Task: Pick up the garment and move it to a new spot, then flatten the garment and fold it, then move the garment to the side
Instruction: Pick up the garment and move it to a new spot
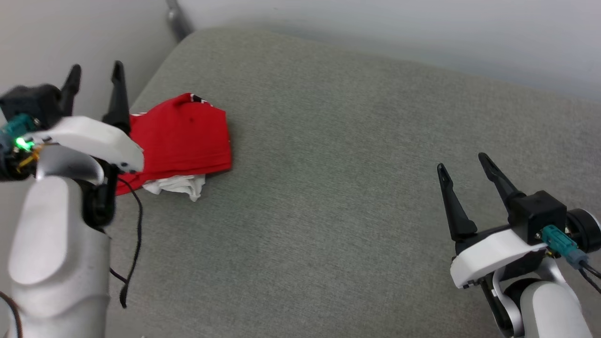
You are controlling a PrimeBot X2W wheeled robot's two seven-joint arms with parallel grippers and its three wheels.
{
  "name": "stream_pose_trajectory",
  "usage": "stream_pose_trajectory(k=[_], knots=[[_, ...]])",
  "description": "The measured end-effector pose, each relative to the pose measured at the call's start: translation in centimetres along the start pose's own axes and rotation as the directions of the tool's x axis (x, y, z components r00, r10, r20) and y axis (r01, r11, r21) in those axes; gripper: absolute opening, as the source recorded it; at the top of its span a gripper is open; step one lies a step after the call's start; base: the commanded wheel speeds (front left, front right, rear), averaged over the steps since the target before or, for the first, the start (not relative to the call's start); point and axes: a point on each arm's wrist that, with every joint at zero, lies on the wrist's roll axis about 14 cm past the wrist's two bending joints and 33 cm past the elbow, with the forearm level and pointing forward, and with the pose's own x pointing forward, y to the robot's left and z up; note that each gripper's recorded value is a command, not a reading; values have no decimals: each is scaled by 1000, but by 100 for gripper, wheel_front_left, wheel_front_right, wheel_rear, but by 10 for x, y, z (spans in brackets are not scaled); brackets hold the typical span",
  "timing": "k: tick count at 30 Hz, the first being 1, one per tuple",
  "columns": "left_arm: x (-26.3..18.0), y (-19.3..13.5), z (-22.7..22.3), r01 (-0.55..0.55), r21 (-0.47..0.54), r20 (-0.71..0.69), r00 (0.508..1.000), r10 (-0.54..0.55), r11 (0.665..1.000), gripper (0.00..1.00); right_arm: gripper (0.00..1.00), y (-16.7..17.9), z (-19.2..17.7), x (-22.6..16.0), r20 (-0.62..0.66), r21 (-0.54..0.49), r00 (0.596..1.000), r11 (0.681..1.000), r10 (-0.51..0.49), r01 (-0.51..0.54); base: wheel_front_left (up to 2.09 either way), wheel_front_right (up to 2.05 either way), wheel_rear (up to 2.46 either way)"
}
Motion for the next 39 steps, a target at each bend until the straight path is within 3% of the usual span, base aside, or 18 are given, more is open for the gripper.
stream_pose_trajectory(k=[4, 6, 12, 19, 23, 24, 26, 27, 32, 39], knots=[[38, -11, -18, 51, 28, -179, 983, -45, 998, 100, 100, -24, -16, -1, -26, 12, 998, 998, -57, 57, 0, 0, 0], [48, -14, -46, 68, 32, -331, 942, -54, 997, 100, 100, -35, -25, -1, -42, 19, 996, 996, -83, 84, 0, 0, 0], [47, -12, -130, 54, -1, -668, 743, -41, 999, 100, 100, -64, -52, -2, -84, 36, 985, 988, -148, 152, 0, 0, 0], [3, -8, -220, -14, -30, -910, 414, -22, 999, 100, 100, -88, -78, -7, -131, 39, 972, 978, -197, 204, 0, 0, 0], [-6, -9, -236, -68, -60, -939, 342, -33, 996, 100, 100, -96, -86, -10, -145, 40, 966, 974, -215, 223, 0, 0, 0], [-6, -9, -237, -67, -58, -940, 339, -32, 996, 77, 100, -97, -87, -11, -148, 40, 965, 974, -217, 225, 0, 0, 0], [-6, -9, -237, -68, -59, -937, 348, -31, 996, 6, 100, -98, -87, -12, -148, 38, 964, 973, -220, 228, 0, 0, 0], [-5, -9, -236, -68, -61, -933, 359, -32, 996, 0, 100, -98, -85, -12, -146, 36, 964, 973, -222, 229, 0, 0, 0], [7, -8, -219, -32, -34, -881, 472, -15, 999, 0, 100, -97, -71, -12, -113, 26, 968, 974, -223, 227, 0, 0, 0], [67, -6, -119, 52, 55, -581, 814, -10, 997, 0, 100, -86, -45, -21, -71, 14, 974, 976, -215, 216, 0, 0, 0]])
